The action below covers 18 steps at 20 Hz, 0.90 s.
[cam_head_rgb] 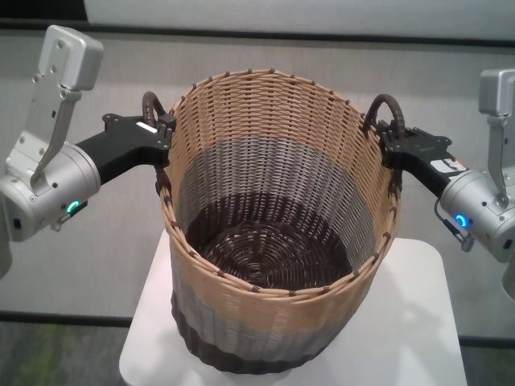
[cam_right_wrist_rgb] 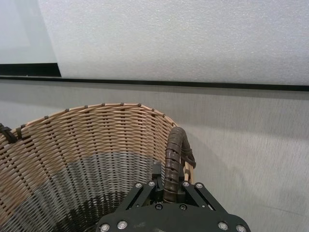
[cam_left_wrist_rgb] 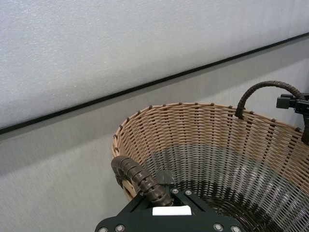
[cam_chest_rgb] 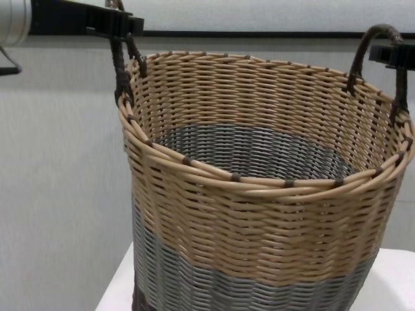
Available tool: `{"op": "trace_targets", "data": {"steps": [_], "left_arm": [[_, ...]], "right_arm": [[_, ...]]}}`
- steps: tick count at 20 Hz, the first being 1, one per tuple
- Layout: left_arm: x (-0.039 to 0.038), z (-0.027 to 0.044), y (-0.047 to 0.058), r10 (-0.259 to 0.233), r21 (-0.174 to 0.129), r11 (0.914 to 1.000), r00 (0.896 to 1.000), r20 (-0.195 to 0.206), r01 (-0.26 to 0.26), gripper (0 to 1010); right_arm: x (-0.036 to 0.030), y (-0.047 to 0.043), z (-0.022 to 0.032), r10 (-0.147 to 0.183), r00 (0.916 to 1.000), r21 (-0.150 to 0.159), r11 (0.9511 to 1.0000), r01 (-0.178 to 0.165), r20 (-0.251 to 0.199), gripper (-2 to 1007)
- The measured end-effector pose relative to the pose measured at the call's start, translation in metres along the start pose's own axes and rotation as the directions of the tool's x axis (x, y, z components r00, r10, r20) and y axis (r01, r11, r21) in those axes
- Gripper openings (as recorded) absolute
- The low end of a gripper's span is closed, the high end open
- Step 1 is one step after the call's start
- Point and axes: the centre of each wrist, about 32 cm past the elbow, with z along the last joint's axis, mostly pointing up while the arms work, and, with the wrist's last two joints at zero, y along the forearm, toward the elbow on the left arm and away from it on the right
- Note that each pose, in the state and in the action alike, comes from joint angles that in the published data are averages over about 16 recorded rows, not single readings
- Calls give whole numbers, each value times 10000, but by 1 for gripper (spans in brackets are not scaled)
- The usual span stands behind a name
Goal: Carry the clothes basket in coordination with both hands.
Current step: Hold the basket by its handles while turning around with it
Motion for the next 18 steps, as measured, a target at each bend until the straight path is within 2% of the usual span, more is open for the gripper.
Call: {"op": "trace_targets", "data": {"steps": [18], "left_arm": [[2,-7,0,26,44,10000,10000,4,-26,1]], "right_arm": [[-1,2,-5,41,10000,-33,10000,-41,32,146]]}}
